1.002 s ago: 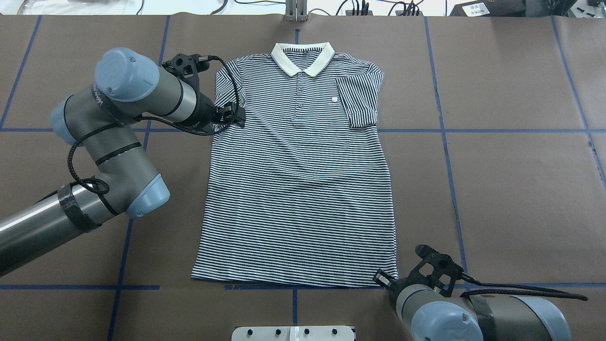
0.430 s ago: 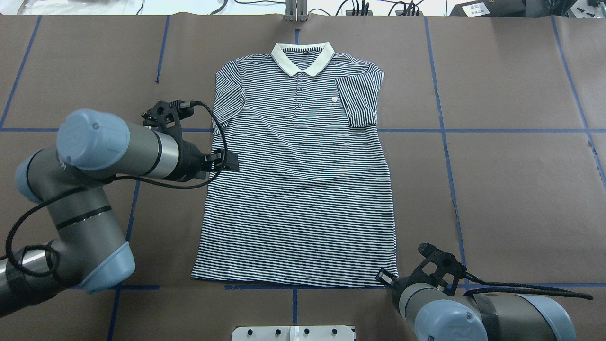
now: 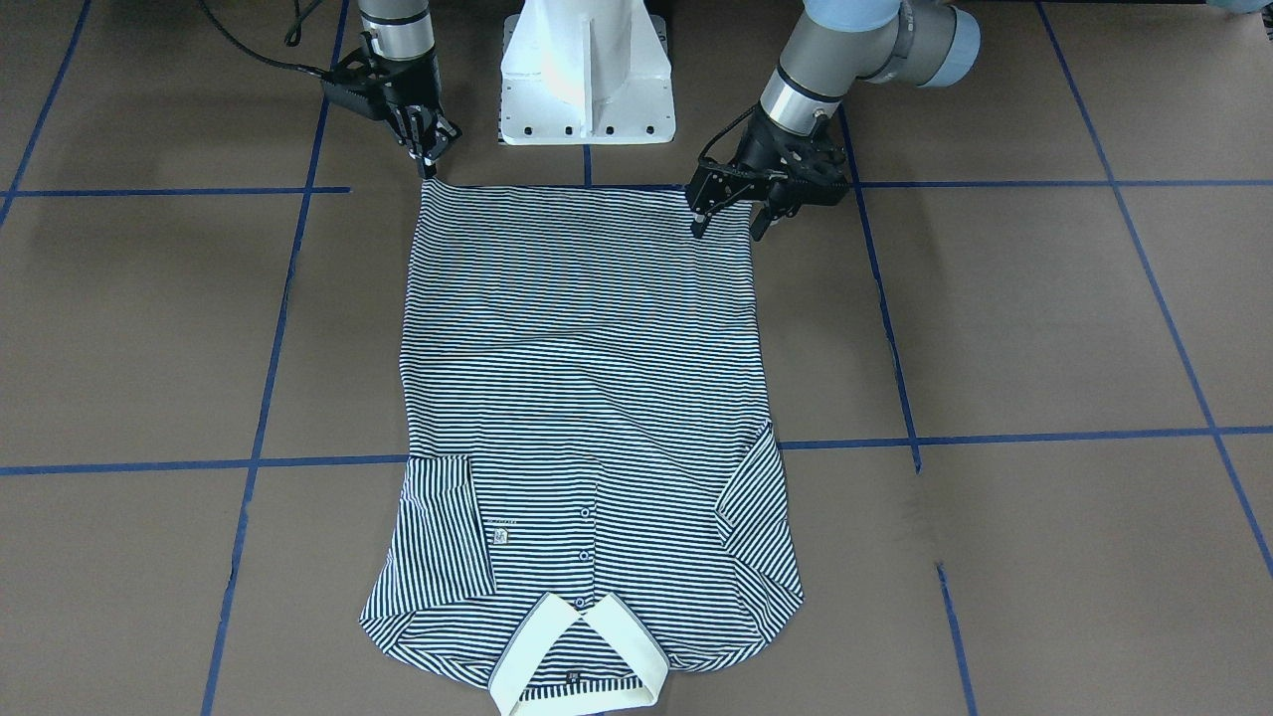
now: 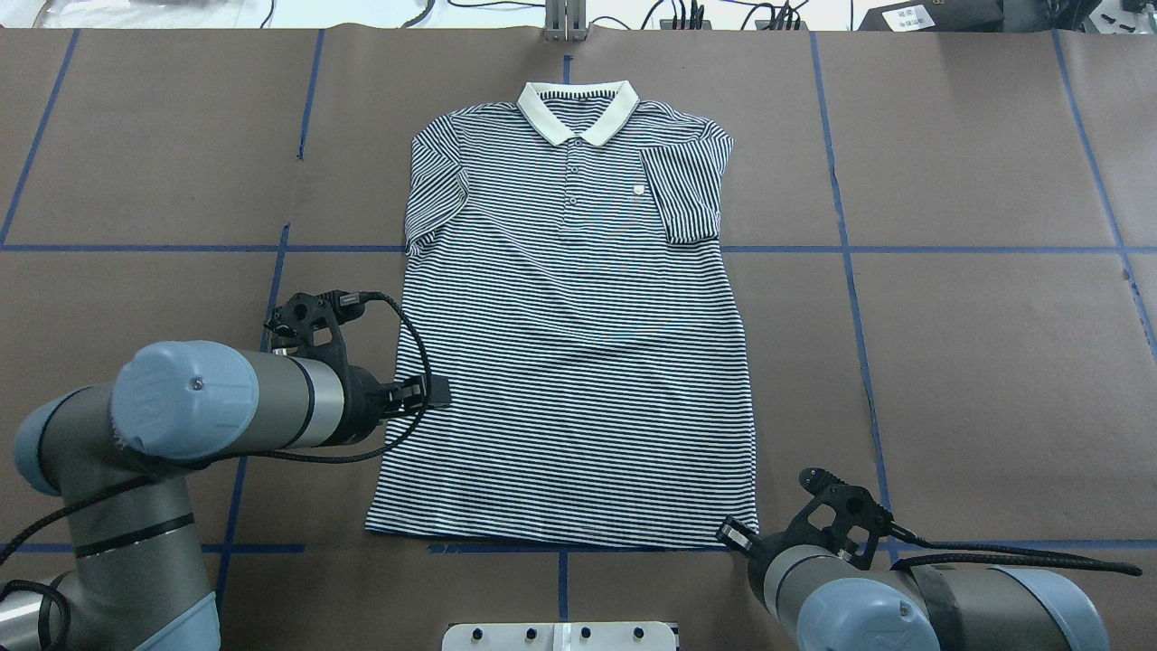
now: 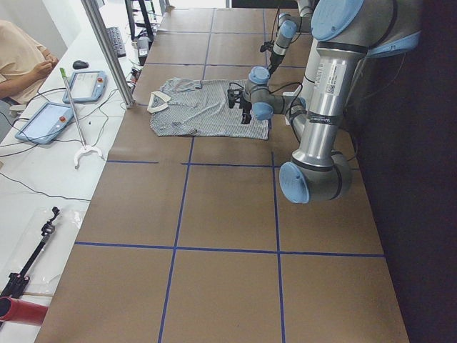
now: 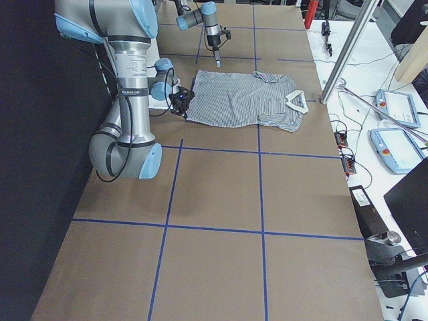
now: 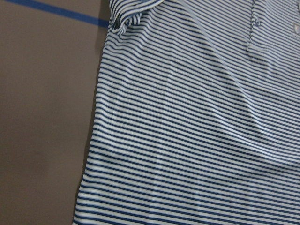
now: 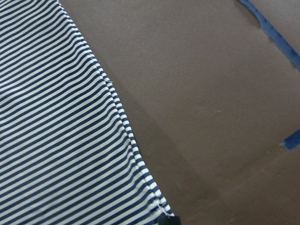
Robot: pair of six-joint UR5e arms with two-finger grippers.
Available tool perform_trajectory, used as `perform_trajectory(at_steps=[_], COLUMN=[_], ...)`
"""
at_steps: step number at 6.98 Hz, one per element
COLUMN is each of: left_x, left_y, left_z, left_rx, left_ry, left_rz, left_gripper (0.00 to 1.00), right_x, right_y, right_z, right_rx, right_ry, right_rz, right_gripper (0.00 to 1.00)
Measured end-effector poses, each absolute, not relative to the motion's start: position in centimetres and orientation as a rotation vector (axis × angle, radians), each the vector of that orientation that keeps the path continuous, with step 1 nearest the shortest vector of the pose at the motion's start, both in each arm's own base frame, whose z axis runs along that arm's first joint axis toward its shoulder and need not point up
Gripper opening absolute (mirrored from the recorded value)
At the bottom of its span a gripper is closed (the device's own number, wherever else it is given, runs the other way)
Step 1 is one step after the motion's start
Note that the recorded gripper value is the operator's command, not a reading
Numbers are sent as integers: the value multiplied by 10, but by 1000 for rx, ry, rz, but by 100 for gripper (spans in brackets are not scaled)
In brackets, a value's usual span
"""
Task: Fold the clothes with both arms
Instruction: 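Move the left gripper down along the side to the other hem corner, then grasp both hem corners with the left and right grippers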
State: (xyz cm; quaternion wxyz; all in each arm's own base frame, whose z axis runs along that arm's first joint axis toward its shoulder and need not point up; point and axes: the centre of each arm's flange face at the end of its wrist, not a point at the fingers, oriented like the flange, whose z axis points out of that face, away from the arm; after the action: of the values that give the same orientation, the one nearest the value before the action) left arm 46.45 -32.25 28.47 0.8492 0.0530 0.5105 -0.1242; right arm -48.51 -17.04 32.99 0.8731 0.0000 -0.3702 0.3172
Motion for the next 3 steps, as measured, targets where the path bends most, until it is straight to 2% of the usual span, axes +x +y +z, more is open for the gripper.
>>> perform_trajectory(at_steps=[3], left_x=[478], left_y=[-302], left_z=[293], left_rx=[81], left_ry=[1021], left_rz=[-282], left_gripper=[89], right_x=[-484], right_y=[-169], right_z=[332], right_rx=[0], right_ry=[-770], right_rz=[660], right_gripper=[0])
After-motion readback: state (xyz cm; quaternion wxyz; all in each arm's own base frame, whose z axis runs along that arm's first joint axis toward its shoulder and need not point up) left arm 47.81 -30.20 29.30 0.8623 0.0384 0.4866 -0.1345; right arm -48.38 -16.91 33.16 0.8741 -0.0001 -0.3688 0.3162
